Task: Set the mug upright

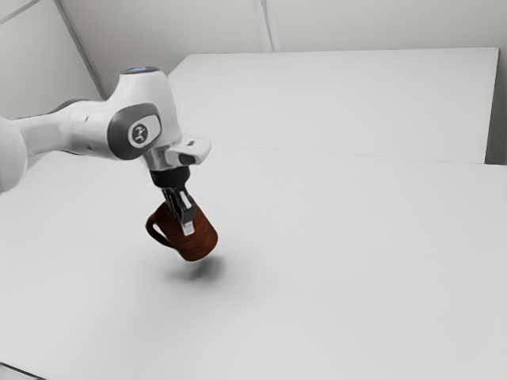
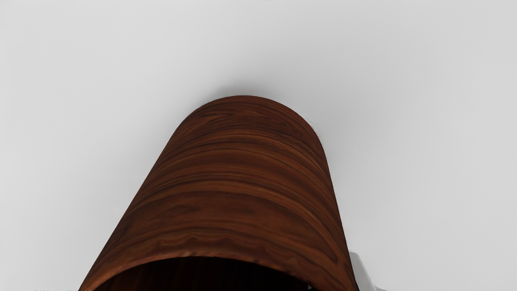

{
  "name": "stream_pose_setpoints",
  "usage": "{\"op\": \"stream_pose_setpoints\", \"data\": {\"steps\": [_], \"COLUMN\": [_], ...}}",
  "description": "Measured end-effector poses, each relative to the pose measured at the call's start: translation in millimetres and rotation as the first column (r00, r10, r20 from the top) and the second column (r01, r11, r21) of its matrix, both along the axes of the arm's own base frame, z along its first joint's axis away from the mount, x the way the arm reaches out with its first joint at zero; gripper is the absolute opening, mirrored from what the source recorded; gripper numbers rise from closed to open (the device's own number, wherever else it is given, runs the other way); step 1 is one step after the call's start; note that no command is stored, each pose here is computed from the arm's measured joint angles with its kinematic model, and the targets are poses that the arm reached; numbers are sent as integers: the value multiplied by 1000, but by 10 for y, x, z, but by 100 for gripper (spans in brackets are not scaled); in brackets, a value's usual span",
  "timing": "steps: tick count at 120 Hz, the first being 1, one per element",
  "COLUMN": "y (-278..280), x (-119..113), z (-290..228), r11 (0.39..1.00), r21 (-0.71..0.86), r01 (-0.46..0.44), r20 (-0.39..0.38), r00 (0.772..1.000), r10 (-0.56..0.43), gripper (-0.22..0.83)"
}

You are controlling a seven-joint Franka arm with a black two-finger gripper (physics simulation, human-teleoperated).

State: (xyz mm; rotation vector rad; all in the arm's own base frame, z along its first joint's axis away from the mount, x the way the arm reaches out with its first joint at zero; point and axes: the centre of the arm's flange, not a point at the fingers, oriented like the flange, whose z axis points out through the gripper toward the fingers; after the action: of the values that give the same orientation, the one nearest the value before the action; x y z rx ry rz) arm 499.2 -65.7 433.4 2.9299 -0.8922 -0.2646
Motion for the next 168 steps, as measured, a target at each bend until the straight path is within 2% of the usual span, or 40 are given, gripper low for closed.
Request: {"op": "stream_pose_setpoints", "data": {"steps": [14, 30, 60, 77, 100, 160, 168], "y": [-168, -285, -495, -519, -529, -565, -575], "x": [18, 141, 398, 547, 571, 712, 722], "z": [-48, -177, -334, -386, -565, -788, -805], "r11": [994, 983, 969, 959, 943, 918, 917], "r21": [109, 182, 232, 250, 275, 286, 285], "r01": [12, -16, -85, -137, -187, -274, -280], "r20": [19, 22, 39, 21, -30, -48, -50], "r00": [1000, 1000, 996, 991, 979, 953, 951], "r10": [-14, 12, 78, 136, 203, 299, 306], "gripper": [-17, -17, -17, -17, -17, -17, -13]}}
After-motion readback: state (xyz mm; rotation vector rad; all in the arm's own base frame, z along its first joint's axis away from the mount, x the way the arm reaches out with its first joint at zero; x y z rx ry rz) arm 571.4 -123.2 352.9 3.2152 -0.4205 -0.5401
